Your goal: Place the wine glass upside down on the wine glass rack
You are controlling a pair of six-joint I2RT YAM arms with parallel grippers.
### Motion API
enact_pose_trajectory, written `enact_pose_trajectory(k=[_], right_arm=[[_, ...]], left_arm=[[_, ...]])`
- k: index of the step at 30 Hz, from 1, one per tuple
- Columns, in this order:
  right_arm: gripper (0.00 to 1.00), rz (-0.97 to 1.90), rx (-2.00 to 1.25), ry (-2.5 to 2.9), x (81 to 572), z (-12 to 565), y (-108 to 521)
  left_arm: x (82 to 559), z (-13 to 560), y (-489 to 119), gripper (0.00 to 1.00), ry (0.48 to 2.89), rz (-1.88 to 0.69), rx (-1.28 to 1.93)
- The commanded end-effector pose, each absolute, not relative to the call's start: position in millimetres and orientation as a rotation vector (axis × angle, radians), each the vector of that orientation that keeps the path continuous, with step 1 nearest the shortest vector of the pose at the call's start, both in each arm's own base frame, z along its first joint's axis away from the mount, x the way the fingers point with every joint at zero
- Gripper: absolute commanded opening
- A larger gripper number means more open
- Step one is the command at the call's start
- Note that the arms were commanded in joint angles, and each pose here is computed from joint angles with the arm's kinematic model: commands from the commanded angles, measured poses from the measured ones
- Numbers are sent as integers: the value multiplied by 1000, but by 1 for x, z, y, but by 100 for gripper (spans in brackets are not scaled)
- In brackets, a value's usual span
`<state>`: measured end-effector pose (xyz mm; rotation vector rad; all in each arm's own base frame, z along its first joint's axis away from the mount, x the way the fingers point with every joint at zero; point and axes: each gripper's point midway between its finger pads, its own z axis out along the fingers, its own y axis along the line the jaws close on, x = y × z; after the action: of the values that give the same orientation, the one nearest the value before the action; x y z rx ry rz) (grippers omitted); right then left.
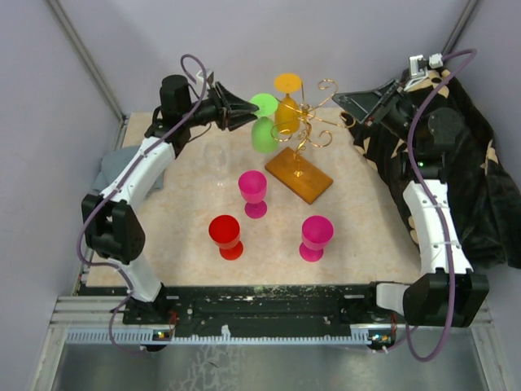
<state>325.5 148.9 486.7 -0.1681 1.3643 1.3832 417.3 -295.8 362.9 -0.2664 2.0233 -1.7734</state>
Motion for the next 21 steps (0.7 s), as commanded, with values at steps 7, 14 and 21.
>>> enact_pose_trajectory(k=[7, 14, 21], right_arm=[[41, 1335, -216, 1314, 312, 497, 148], [41, 1277, -185, 1363, 322, 488, 144], [41, 1299, -174, 1381, 328, 480, 145]], left_arm=[[382, 402, -263, 42, 1976, -1640, -120], [400, 371, -173, 40, 2029, -1144, -245], [426, 313, -127, 39, 2220, -691, -182]])
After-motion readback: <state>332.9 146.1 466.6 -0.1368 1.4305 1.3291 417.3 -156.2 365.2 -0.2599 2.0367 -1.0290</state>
